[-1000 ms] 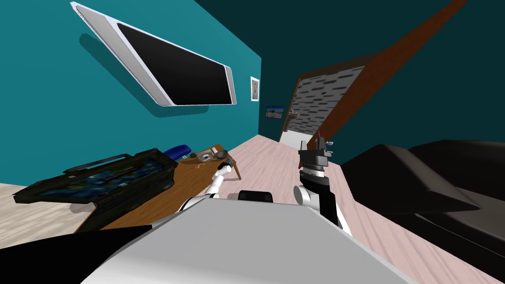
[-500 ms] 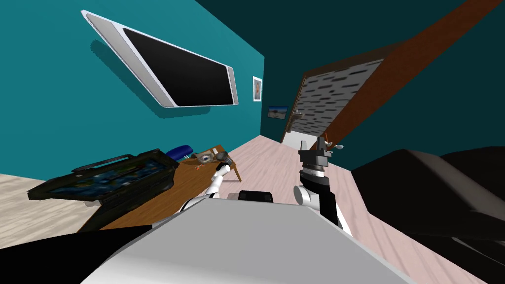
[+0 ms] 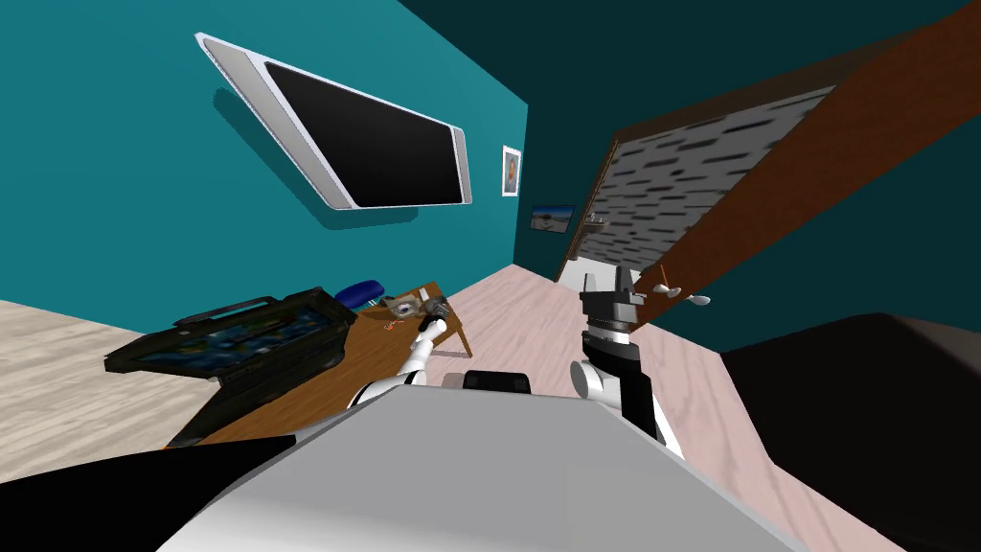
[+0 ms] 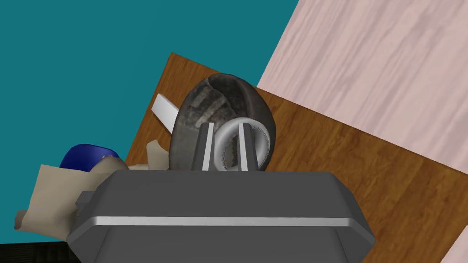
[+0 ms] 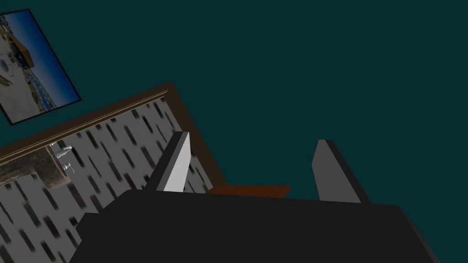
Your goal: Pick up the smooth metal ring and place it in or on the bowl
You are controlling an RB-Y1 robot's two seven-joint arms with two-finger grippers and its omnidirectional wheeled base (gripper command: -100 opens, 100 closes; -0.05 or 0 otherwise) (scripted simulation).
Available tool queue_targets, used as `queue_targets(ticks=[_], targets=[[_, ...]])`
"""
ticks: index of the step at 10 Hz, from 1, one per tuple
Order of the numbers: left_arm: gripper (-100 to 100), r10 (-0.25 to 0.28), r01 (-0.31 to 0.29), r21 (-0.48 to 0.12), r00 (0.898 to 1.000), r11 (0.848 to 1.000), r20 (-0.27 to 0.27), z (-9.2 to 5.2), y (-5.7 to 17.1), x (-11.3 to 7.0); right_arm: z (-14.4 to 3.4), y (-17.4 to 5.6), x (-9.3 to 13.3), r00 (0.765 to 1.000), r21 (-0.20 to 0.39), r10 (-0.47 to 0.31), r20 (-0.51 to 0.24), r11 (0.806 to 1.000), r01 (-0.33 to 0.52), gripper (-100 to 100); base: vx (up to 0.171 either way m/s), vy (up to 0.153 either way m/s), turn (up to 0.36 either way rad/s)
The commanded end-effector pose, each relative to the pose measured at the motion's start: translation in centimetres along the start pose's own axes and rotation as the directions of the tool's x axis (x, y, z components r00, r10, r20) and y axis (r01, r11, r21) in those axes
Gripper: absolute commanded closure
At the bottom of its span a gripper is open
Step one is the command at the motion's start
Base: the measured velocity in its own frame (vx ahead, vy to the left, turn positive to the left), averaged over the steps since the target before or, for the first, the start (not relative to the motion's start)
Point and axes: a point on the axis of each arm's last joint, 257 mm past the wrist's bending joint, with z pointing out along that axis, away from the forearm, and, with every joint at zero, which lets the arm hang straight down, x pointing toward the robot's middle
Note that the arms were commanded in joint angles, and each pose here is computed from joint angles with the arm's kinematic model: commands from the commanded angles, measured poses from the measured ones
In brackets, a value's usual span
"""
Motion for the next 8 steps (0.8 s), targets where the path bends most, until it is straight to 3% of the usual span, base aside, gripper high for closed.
queue_targets(ticks=[1, 3, 6, 7, 8], targets=[[100, -0.073, 0.074, 0.037, 0.997, 0.997, -0.003, 0.2, -1.0, 0.1, 0.0, 0.0, 0.0, 1.000, 0.000, 0.000, 0.000, 1.000, 0.000, 0, 0.156, 0.020, 0.193], [100, -0.120, 0.121, 0.058, 0.993, 0.991, -0.007, 0.3, -1.5, 0.2, 0.0, 0.0, 0.0, 1.000, 0.000, 0.000, 0.000, 1.000, 0.000, 0, 0.172, 0.043, 0.182], [100, -0.209, 0.209, 0.091, 0.978, 0.974, -0.016, 0.4, -2.1, 0.5, 0.0, 0.0, 0.0, 1.000, 0.000, 0.000, 0.000, 1.000, 0.000, 0, 0.150, 0.052, 0.165], [100, -0.188, 0.189, 0.085, 0.982, 0.978, -0.014, 0.4, -2.0, 0.4, 0.0, 0.0, 0.0, 1.000, 0.000, 0.000, 0.000, 1.000, 0.000, 0, 0.052, 0.011, 0.034], [-100, -0.193, 0.193, 0.089, 0.981, 0.977, -0.015, 0.4, -2.2, 0.4, 0.0, 0.0, 0.0, 1.000, 0.000, 0.000, 0.000, 1.000, 0.000, 0, 0.012, 0.004, -0.003]])
